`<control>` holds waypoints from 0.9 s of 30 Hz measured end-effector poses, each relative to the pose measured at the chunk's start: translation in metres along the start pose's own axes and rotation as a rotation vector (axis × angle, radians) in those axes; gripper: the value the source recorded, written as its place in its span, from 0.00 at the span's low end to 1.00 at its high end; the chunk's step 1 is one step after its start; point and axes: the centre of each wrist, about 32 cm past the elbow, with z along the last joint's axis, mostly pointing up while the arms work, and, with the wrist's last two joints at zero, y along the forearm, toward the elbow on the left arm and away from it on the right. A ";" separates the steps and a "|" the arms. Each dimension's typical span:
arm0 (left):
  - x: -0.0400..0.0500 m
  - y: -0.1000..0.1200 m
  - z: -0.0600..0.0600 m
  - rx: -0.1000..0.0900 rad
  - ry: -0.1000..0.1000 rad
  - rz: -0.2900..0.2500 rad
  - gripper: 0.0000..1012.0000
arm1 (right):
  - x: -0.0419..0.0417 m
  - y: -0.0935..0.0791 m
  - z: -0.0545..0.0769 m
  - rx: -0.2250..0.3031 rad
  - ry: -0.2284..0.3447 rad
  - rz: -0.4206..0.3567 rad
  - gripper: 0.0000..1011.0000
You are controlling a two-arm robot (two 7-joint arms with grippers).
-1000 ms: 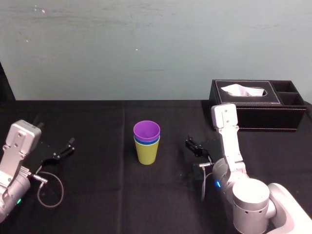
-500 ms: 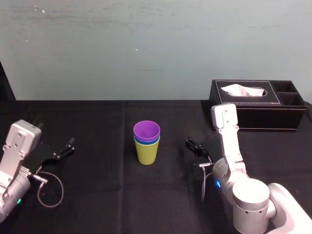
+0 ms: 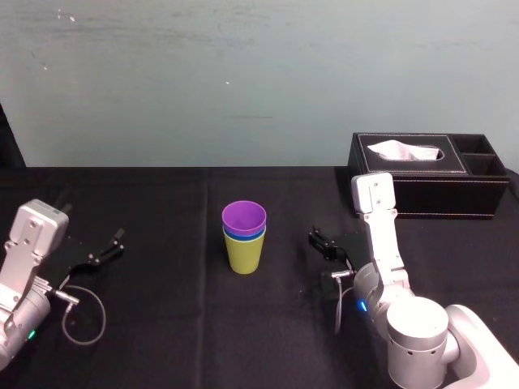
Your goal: Stack the three plastic cups sequentially using one hand.
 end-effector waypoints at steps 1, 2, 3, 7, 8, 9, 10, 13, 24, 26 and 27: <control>0.0000 0.000 0.000 0.000 0.000 0.000 0.99 | 0.0000 0.000 0.000 0.000 0.000 0.000 0.99; 0.0000 0.000 0.000 0.000 0.000 0.000 0.99 | 0.0000 0.000 0.000 0.000 0.000 0.000 0.99; 0.0000 0.000 0.000 0.000 0.000 0.000 0.99 | 0.0000 0.000 0.000 0.000 0.000 0.000 0.99; 0.0000 0.000 0.000 0.000 0.000 0.000 0.99 | 0.0000 0.000 0.000 0.000 0.000 0.000 0.99; 0.0000 0.000 0.000 0.000 0.000 0.000 0.99 | 0.0000 0.000 0.000 0.000 0.000 0.000 0.99; 0.0000 0.000 0.000 0.000 0.000 0.000 0.99 | 0.0000 0.000 0.000 0.000 0.000 0.000 0.99; 0.0000 0.000 0.000 0.000 0.000 0.000 0.99 | 0.0000 0.000 0.000 0.000 0.000 0.000 0.99; 0.0000 0.000 0.000 0.000 0.000 0.000 0.99 | 0.0000 0.000 0.000 0.000 0.000 0.000 0.99; 0.0000 0.000 0.000 0.000 0.000 0.000 0.99 | 0.0000 0.000 0.000 0.000 0.000 0.000 0.99; 0.0000 0.000 0.000 0.000 0.000 0.000 0.99 | 0.0000 0.000 0.000 0.000 0.000 0.000 0.99; 0.0000 0.000 0.000 0.000 0.000 0.000 0.99 | 0.0000 0.000 0.000 0.000 0.000 0.000 0.99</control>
